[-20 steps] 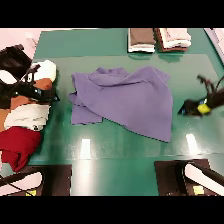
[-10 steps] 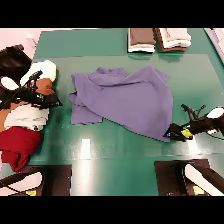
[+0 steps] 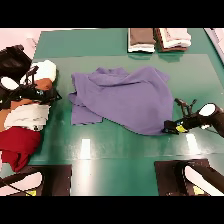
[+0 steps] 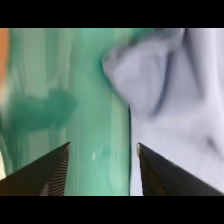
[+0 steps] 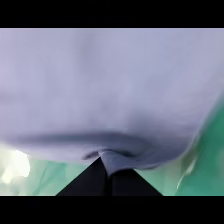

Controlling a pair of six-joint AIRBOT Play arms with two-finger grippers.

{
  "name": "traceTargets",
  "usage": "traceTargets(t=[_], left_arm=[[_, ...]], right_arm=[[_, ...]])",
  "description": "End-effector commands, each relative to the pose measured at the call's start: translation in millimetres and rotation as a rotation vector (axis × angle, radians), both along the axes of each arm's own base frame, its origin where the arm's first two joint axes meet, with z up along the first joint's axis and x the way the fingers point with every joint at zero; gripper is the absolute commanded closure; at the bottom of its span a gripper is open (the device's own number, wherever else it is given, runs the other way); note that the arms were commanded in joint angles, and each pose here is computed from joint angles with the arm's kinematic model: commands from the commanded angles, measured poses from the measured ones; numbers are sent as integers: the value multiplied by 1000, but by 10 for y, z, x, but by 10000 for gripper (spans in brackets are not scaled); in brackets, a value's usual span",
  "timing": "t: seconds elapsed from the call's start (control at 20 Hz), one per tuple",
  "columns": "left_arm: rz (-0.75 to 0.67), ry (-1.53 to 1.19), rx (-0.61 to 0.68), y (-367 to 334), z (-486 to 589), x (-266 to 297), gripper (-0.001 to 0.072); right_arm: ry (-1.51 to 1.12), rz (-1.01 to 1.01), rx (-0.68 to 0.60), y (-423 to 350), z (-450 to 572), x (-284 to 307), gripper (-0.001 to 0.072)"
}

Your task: Fold the shirts.

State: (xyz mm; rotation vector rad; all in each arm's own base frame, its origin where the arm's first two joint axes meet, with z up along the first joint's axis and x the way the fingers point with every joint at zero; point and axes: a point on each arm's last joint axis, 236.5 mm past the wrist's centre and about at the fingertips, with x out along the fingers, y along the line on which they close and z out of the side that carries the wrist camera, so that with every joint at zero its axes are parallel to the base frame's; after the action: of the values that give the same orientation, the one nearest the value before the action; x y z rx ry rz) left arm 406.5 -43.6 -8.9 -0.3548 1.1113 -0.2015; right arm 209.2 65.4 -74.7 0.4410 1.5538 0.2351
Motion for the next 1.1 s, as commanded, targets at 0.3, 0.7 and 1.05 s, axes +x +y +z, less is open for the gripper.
traceTargets(t=[0.3, 0.7, 1.05], left_arm=[[-165, -3, -25, -309, -359, 428, 208], [-235, 99, -14, -515, -612, 321, 370], [-254, -270, 21, -555, 1162, 787, 681]], right_arm=[[-141, -6, -4, 7, 512, 397, 696], [-135, -12, -1, 14, 514, 389, 695], [-351, 8, -28, -51, 1324, 913, 696]])
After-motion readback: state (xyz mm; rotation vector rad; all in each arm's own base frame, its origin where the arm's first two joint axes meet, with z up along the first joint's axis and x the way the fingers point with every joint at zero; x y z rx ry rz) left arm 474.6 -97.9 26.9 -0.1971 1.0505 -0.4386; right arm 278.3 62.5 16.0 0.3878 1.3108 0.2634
